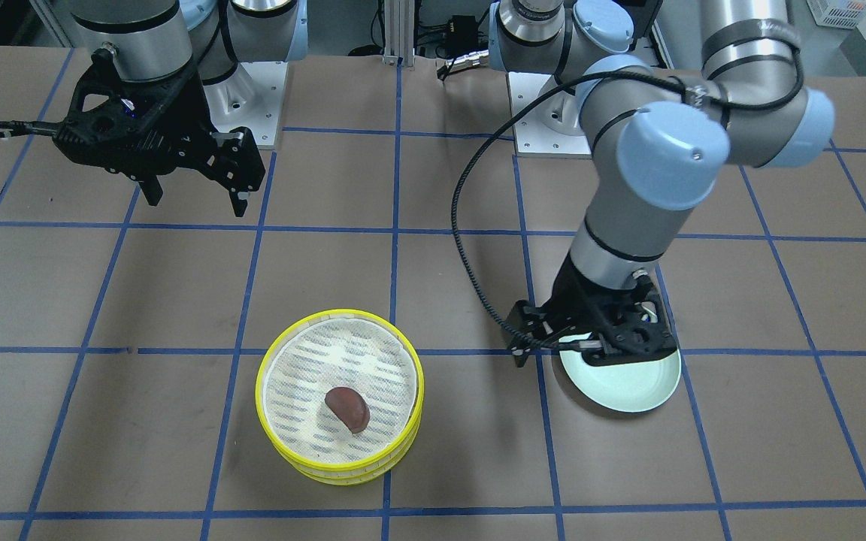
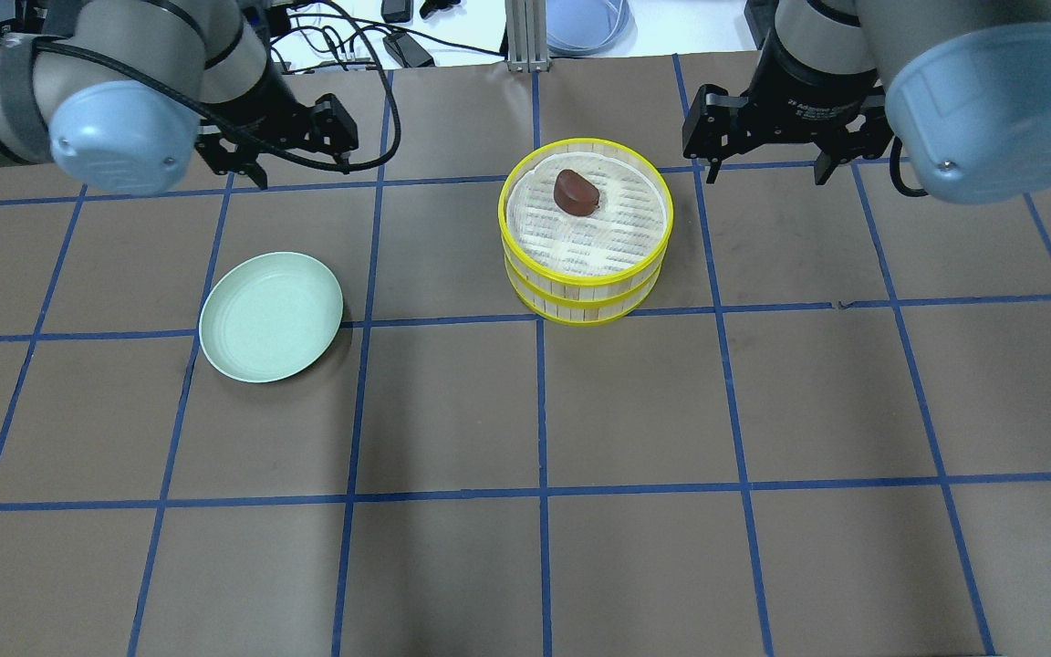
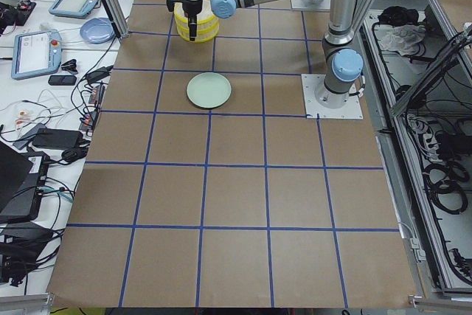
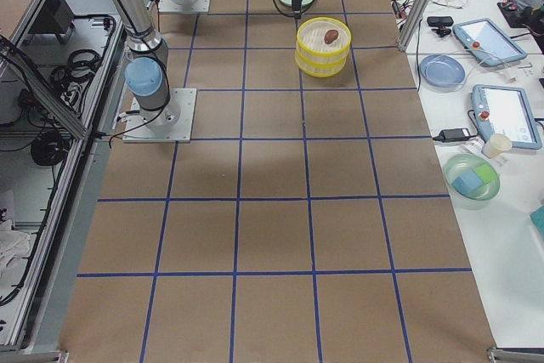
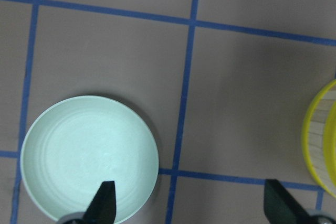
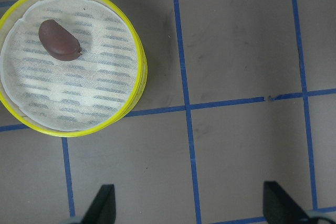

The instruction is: Stack buns with steamer

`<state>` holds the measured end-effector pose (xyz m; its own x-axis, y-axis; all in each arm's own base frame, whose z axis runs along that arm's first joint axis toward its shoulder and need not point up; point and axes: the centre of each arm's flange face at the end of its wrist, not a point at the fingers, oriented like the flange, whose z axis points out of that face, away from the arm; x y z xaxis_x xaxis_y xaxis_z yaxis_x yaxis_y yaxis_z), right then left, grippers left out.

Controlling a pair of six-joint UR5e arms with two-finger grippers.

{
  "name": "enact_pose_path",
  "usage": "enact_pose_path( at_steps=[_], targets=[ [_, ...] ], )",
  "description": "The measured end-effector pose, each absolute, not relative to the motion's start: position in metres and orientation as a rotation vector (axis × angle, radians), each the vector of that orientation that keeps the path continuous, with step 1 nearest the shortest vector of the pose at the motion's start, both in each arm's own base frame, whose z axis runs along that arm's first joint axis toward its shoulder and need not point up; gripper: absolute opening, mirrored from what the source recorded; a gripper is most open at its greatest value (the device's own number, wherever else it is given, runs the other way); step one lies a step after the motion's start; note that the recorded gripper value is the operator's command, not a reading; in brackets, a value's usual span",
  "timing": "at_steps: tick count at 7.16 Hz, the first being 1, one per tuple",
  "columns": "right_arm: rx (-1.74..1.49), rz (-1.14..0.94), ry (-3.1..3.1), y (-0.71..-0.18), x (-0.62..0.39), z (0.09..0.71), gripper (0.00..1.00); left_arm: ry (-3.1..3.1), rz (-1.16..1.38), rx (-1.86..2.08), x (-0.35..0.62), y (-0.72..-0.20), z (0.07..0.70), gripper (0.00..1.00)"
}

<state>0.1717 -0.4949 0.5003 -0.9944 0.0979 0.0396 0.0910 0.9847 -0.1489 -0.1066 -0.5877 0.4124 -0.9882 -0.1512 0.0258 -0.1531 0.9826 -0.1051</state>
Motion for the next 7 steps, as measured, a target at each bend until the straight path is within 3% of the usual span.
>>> enact_pose_path(
  at_steps=[4,7],
  targets=[
    [-0.068,0.215,-3.074,-0.503,0.152,0.498,1.0,-3.111,0.117,0.347,-0.058,-0.54,0.471,1.0],
    [-0.06,0.216,-3.08,-0.503,0.15,0.499,1.0,-3.106,0.102,0.336,-0.064,-0.528,0.475,1.0]
  ],
)
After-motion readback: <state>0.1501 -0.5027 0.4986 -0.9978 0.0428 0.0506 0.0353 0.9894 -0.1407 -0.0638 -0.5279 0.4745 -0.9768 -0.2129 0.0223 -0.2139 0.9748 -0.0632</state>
